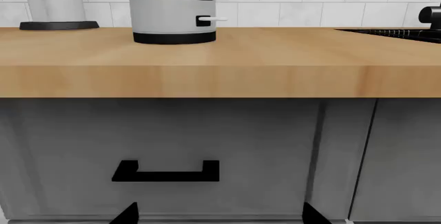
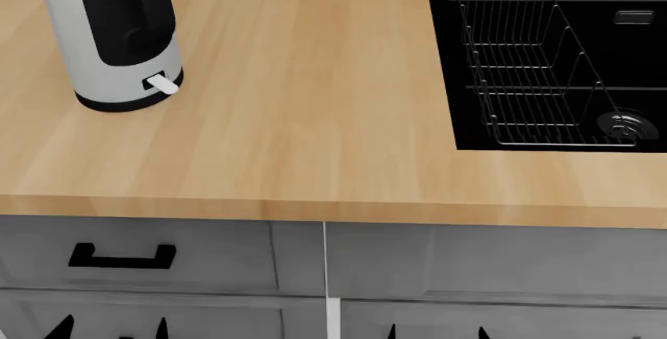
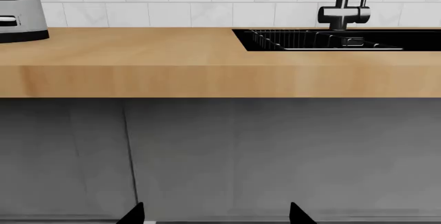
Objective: Close the lid of the electric kettle.
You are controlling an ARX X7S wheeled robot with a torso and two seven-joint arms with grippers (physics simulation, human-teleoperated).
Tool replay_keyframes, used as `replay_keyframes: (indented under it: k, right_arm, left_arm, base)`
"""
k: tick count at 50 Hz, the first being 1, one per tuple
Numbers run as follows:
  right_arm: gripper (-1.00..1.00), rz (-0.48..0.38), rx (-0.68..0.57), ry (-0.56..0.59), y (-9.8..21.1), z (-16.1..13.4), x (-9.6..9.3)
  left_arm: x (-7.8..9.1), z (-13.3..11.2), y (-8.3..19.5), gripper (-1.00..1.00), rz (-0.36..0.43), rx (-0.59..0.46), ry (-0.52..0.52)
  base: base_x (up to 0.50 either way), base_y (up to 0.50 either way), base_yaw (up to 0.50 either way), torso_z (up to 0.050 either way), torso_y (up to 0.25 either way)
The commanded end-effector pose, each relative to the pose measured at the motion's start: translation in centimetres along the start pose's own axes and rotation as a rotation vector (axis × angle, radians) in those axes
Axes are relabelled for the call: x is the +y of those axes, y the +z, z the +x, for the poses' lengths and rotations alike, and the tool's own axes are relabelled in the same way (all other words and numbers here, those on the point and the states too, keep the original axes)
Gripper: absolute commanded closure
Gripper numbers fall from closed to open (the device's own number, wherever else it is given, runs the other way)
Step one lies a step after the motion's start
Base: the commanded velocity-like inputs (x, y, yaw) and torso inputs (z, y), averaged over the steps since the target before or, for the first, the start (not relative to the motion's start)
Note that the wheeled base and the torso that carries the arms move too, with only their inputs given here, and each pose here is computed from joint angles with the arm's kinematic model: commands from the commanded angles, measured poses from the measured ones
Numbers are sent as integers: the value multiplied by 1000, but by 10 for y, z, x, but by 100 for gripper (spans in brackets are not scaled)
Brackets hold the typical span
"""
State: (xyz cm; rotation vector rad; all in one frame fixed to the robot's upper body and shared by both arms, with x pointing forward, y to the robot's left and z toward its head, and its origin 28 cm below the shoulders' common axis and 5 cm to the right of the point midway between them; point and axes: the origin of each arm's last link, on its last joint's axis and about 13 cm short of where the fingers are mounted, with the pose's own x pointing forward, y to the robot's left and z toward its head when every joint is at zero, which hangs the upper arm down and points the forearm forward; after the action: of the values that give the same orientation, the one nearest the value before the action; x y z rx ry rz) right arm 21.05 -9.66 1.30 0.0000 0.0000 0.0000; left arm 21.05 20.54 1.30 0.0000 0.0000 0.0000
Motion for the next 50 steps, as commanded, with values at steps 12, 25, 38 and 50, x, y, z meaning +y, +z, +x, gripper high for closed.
replay_keyframes:
  k: [12, 25, 38, 50]
  right_arm:
    - [-100, 4, 7, 1, 0, 0, 0]
    - [-100, 3, 7, 1, -1, 0, 0]
    - [-100, 4, 7, 2, -1, 0, 0]
    - [-100, -15, 4, 12, 0, -2, 1]
  left_arm:
    - [0, 0, 0, -100, 3, -1, 2]
    - [0, -1, 0, -100, 33, -32, -14]
    - [0, -2, 1, -100, 32, -29, -20]
    - [0, -2, 3, -100, 25, -27, -34]
  base:
    - [0, 0, 0, 0, 0]
    - [0, 0, 0, 26, 24]
    - [0, 0, 0, 49, 49]
    - [0, 0, 0, 49, 55]
